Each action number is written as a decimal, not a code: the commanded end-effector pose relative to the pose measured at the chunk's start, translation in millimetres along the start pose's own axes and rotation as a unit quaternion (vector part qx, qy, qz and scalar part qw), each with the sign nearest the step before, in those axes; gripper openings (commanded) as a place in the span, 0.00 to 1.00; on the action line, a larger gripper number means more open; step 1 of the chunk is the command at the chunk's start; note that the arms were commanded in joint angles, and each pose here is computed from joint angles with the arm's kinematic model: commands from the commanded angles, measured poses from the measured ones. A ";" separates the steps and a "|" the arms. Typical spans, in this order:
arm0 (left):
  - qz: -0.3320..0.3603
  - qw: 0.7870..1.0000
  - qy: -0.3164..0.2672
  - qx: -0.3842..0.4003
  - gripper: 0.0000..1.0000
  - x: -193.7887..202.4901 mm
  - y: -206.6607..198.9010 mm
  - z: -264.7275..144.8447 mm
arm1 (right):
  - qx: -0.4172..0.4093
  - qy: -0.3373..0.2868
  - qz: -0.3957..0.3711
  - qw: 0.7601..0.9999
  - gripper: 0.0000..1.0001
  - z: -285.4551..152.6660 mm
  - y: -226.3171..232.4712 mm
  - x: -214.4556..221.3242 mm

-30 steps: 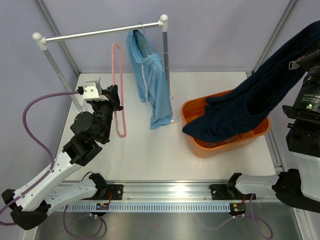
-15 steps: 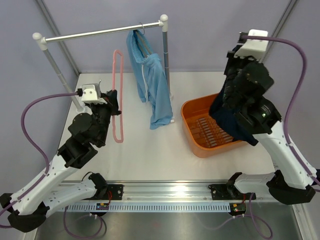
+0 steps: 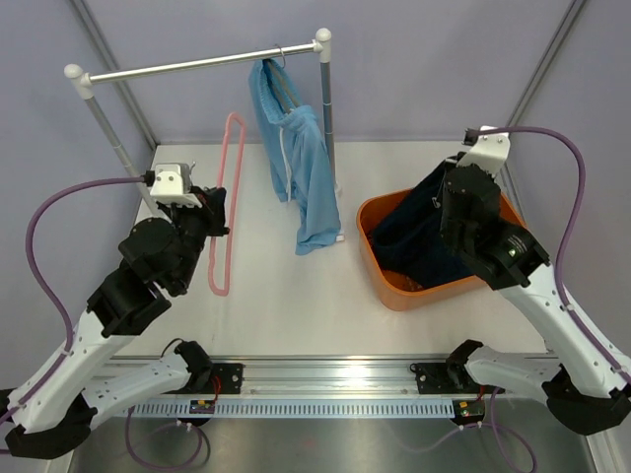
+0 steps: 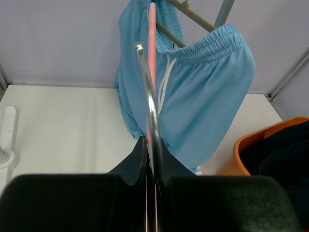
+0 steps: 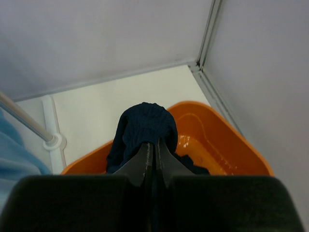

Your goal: Remove the shorts from the hanger

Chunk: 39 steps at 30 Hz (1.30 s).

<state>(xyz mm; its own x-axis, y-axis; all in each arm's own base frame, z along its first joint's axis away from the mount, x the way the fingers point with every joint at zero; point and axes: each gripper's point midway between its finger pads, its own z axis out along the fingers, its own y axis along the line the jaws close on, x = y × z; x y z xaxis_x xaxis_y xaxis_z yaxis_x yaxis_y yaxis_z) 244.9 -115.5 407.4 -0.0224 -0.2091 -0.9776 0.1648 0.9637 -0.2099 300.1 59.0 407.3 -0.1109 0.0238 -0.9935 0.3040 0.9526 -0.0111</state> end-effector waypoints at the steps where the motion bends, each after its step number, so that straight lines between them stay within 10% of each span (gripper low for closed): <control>1: -0.006 0.999 0.030 0.041 0.00 -6.8 -12.8 -10.4 | -0.001 0.036 0.077 0.996 0.10 -12.6 -11.6 33.0; 7: 0.036 0.990 0.119 0.067 0.00 17.1 -28.0 -9.1 | -0.034 0.097 0.087 0.991 0.62 -22.9 -4.4 79.4; 11: 0.057 0.985 0.153 0.051 0.00 24.1 -22.3 1.2 | -0.051 0.110 0.088 0.989 0.77 -27.5 -1.3 85.0; 39: -0.029 0.982 0.130 0.134 0.00 -43.5 -2.1 103.8 | -0.208 0.080 0.124 0.967 0.83 -48.2 38.6 72.4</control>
<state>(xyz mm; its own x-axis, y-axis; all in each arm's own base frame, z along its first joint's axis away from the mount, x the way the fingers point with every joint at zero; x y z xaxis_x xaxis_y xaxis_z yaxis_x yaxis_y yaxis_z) 337.7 -121.4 399.2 -0.4198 -0.1279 -0.8986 0.3605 0.8851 -0.2944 253.6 104.3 325.2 -0.2801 0.2659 -0.9224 -0.0139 0.9596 0.2809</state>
